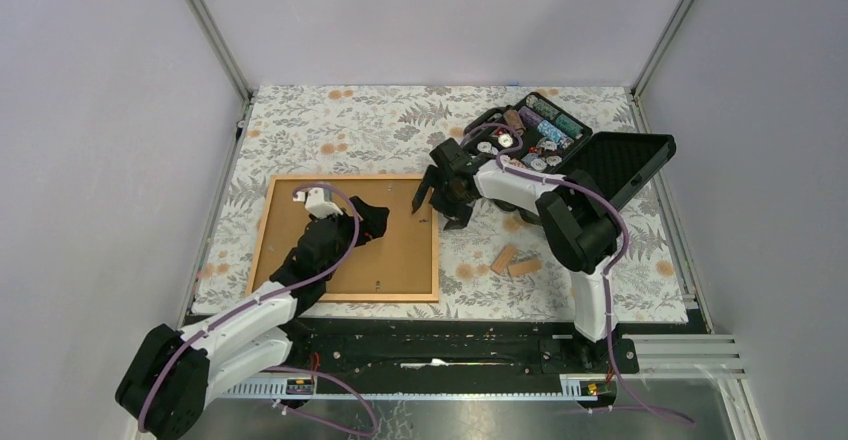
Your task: Put the photo into the frame
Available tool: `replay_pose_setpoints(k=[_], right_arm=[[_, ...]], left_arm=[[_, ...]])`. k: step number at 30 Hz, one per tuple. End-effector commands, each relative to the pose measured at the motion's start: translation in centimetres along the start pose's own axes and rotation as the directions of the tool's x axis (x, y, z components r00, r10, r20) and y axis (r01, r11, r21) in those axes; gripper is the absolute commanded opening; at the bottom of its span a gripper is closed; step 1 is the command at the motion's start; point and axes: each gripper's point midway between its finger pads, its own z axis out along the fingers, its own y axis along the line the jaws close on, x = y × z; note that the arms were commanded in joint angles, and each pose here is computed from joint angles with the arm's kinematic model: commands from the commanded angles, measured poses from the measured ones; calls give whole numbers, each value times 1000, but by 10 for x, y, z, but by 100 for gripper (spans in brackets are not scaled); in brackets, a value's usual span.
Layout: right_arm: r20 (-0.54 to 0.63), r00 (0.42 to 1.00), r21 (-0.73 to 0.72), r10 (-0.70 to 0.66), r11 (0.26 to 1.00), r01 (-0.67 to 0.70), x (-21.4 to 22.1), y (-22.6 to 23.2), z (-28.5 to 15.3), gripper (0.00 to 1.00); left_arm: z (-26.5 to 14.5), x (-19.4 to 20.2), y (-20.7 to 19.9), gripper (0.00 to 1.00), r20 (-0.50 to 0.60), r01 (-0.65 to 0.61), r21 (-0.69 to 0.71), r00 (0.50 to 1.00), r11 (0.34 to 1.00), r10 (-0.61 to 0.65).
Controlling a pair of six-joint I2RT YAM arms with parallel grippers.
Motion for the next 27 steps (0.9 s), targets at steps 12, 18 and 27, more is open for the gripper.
replay_pose_setpoints(k=[12, 18, 27], right_arm=[[56, 994, 412, 99, 904, -113, 25, -45, 17, 85], [68, 994, 437, 81, 894, -103, 24, -50, 18, 71], [45, 999, 461, 18, 886, -36, 24, -58, 18, 45]], left_arm=[[-4, -22, -1, 95, 153, 2, -34, 988, 999, 3], [-5, -22, 1, 96, 157, 7, -38, 988, 999, -1], [-5, -22, 1, 96, 157, 8, -41, 988, 999, -1]])
